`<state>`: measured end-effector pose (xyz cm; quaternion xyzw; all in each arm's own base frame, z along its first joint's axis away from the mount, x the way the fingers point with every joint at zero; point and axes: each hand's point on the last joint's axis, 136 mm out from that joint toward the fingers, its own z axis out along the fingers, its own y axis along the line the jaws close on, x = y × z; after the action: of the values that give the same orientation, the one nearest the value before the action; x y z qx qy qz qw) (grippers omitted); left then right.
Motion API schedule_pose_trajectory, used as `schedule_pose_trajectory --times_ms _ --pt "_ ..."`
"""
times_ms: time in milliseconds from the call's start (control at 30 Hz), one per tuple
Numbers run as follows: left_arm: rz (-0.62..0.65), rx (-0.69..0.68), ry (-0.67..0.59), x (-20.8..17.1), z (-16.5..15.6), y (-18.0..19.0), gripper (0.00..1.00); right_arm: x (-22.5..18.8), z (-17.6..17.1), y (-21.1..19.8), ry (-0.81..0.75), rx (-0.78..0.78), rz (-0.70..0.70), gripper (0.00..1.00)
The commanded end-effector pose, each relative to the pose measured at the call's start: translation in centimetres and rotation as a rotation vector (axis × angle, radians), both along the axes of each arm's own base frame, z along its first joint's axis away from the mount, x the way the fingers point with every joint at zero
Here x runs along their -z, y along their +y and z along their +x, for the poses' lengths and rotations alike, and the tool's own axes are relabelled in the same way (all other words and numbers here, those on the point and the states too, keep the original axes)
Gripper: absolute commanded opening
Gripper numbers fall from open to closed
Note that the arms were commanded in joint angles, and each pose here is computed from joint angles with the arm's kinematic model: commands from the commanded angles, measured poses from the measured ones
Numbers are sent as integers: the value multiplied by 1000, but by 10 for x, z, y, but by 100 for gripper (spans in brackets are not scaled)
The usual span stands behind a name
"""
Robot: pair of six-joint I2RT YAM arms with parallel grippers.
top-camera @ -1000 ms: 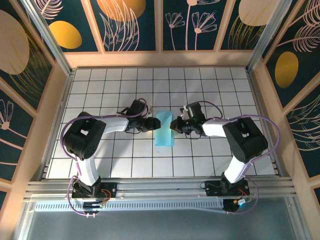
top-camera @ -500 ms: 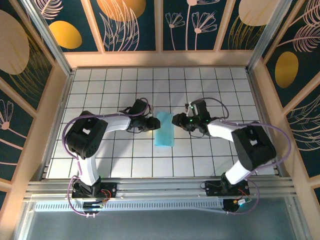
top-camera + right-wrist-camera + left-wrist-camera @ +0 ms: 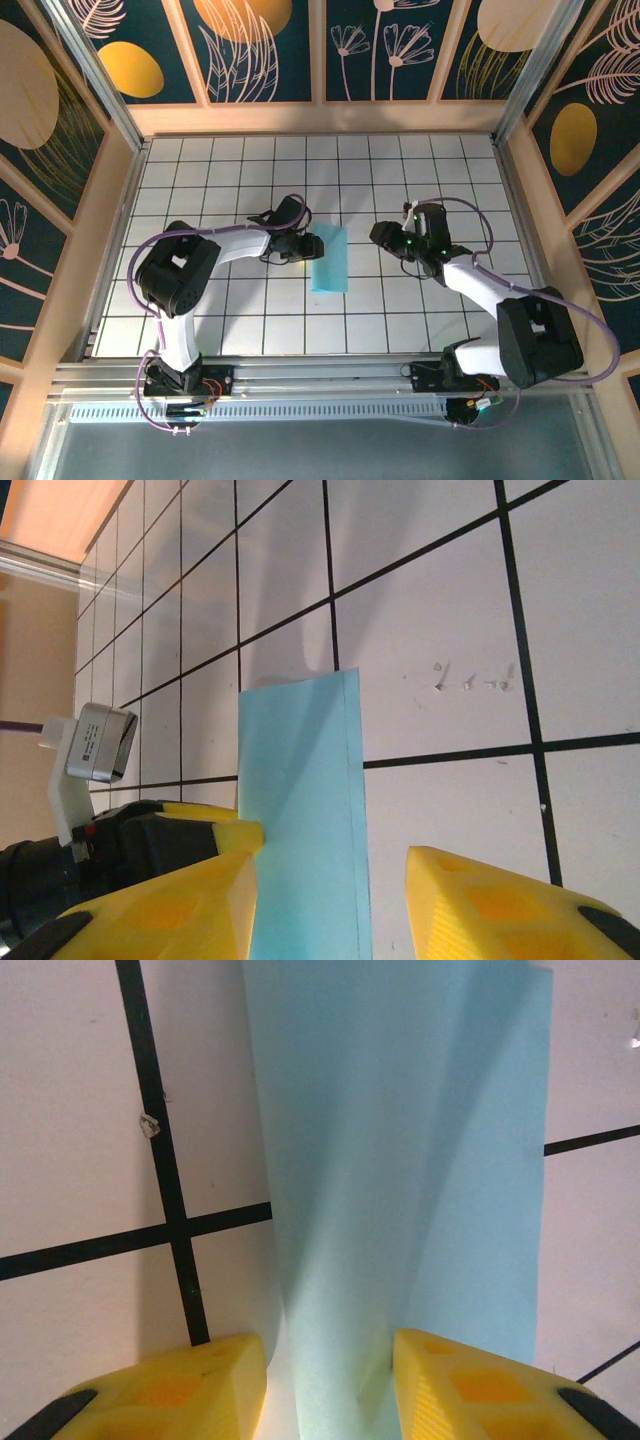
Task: Fold a paper plane with a square sheet of paper (fold left side to right side)
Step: First fold in half a square sheet of paper at the center of the table.
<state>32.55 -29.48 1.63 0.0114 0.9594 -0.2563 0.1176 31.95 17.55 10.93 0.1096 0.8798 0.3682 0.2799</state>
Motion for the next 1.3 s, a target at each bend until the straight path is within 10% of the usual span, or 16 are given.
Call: schedule_pose_trajectory --times_ms 0,1267 --pt "55 37 69 40 -18 -10 40 2 -3 -9 -7 18 -29 44" --pt "129 73 60 46 -12 -13 47 9 -6 -5 17 -2 -11 44"
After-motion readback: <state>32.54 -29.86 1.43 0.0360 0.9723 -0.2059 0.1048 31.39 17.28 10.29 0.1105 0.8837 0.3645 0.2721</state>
